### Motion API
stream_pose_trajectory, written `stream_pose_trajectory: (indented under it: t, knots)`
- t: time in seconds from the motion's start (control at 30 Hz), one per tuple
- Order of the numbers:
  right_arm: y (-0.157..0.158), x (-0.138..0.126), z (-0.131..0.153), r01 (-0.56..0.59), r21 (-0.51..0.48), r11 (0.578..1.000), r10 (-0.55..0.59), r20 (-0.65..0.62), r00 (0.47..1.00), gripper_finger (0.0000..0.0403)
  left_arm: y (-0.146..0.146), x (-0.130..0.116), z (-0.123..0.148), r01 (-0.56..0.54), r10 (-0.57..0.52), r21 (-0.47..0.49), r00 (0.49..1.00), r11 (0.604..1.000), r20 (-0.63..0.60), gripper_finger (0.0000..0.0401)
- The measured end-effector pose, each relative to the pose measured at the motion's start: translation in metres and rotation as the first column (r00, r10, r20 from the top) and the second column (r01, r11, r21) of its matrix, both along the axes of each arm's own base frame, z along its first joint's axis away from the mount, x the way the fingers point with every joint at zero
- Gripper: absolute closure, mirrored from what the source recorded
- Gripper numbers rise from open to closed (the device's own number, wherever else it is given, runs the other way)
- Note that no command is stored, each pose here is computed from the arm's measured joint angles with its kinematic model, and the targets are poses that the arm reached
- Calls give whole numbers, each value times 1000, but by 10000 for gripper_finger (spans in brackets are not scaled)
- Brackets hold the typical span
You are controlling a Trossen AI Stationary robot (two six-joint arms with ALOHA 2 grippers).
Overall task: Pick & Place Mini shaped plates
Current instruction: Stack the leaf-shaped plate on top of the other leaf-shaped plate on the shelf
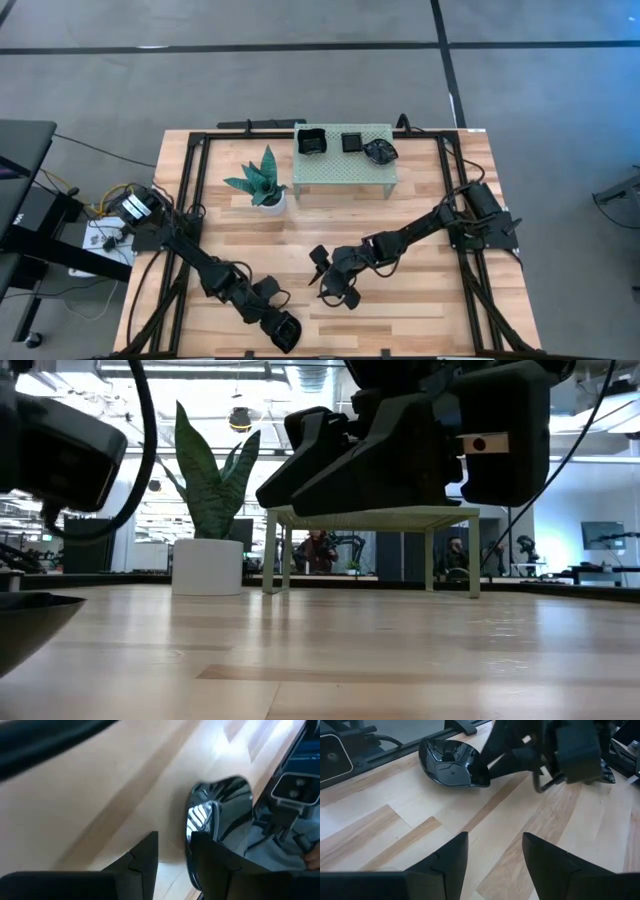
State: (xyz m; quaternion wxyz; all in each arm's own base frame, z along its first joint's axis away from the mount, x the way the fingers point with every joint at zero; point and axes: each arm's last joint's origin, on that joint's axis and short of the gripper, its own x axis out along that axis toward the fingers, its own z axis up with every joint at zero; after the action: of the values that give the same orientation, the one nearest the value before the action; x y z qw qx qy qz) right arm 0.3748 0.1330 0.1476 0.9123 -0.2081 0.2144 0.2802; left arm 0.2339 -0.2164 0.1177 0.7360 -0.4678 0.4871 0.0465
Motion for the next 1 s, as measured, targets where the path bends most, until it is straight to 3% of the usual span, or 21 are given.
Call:
stream_pose_trajectory:
  t: [0.1, 0.2, 0.47, 0.8, 1.0]
  knots:
    - [0, 0, 0, 0, -1, 1000, 0, -2, 1000, 222, -6, 5, -7, 44, -43, -36, 998, 998, 38, 284]
    - [0, 0, 0, 0, -2, 1000, 0, -7, 1000, 223, -8, 7, -10, 97, -96, -7, 992, 995, 85, 295]
    - [1, 0, 0, -14, -17, 1000, 15, 10, 1000, 225, -4, 9, -9, 158, -167, 74, 978, 985, 127, 392]
    - [19, -4, 7, -110, -16, 994, 111, 96, 989, 241, 31, 34, 7, 111, -134, 125, 972, 986, 192, 394]
    - [36, -13, 4, -230, -160, 960, 251, 128, 960, 252, 66, 50, 33, 174, -177, 34, 955, 984, 237, 393]
